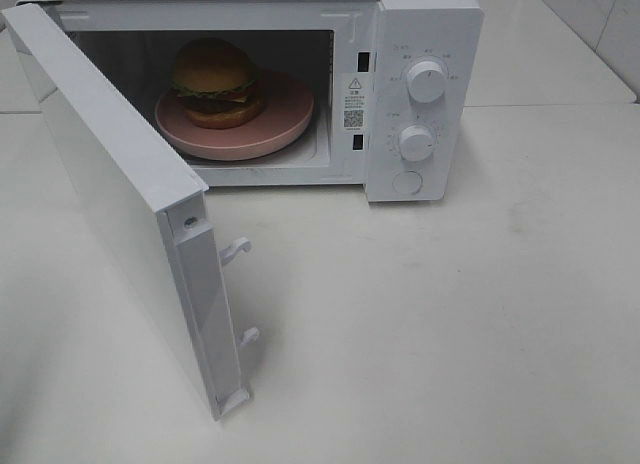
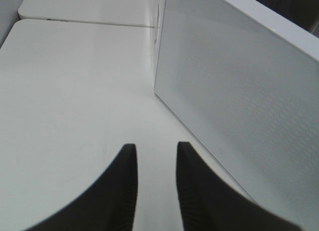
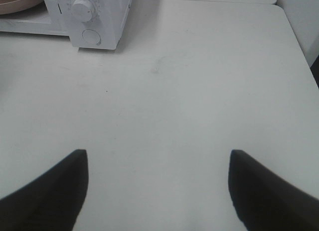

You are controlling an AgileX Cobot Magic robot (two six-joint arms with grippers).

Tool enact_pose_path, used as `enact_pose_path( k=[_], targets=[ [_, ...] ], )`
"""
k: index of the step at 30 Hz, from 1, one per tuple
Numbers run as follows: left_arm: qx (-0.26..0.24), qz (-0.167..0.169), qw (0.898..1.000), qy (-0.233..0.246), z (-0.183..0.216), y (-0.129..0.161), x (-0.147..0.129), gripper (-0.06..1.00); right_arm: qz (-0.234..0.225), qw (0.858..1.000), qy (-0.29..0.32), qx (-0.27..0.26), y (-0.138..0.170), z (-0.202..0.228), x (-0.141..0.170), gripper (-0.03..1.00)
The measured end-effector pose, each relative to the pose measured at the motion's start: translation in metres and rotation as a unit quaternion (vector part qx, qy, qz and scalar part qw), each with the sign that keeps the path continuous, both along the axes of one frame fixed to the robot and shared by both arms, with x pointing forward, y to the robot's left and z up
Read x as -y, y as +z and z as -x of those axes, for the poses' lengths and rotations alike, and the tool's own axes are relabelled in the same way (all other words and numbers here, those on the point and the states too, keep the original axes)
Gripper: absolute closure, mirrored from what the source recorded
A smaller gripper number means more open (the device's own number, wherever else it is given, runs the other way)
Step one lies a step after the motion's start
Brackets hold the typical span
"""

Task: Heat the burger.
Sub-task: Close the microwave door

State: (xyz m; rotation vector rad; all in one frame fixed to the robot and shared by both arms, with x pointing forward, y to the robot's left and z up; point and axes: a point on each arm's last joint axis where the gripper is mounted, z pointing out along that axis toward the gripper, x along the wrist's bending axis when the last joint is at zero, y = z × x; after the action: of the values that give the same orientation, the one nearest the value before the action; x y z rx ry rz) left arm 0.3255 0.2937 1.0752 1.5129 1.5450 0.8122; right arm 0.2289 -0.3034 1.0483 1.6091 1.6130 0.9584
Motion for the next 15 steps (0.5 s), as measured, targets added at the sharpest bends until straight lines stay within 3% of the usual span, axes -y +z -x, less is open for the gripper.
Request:
enact_pose_path(
  k=[1,3,4,7,15],
  targets=[
    [0.007,0.0,1.0,0.006,-0.009,0.001,-0.002,0.79,0.0,1.0,0.0,0.0,0.0,0.0,0.0,0.22],
    [0.012,-0.001,1.0,0.009,-0.013,0.001,-0.003,0.82,0.0,1.0,0.0,0.0,0.0,0.0,0.0,0.22],
    [0.022,-0.008,1.0,0.012,-0.02,-0.001,-0.004,0.9,0.0,1.0,0.0,0.0,0.0,0.0,0.0,0.22],
    [0.028,-0.015,0.999,0.015,-0.029,-0.007,-0.006,0.94,0.0,1.0,0.0,0.0,0.0,0.0,0.0,0.22],
    [0.063,-0.015,0.997,0.045,-0.053,-0.026,-0.012,0.94,0.0,1.0,0.0,0.0,0.0,0.0,0.0,0.22]
  ],
)
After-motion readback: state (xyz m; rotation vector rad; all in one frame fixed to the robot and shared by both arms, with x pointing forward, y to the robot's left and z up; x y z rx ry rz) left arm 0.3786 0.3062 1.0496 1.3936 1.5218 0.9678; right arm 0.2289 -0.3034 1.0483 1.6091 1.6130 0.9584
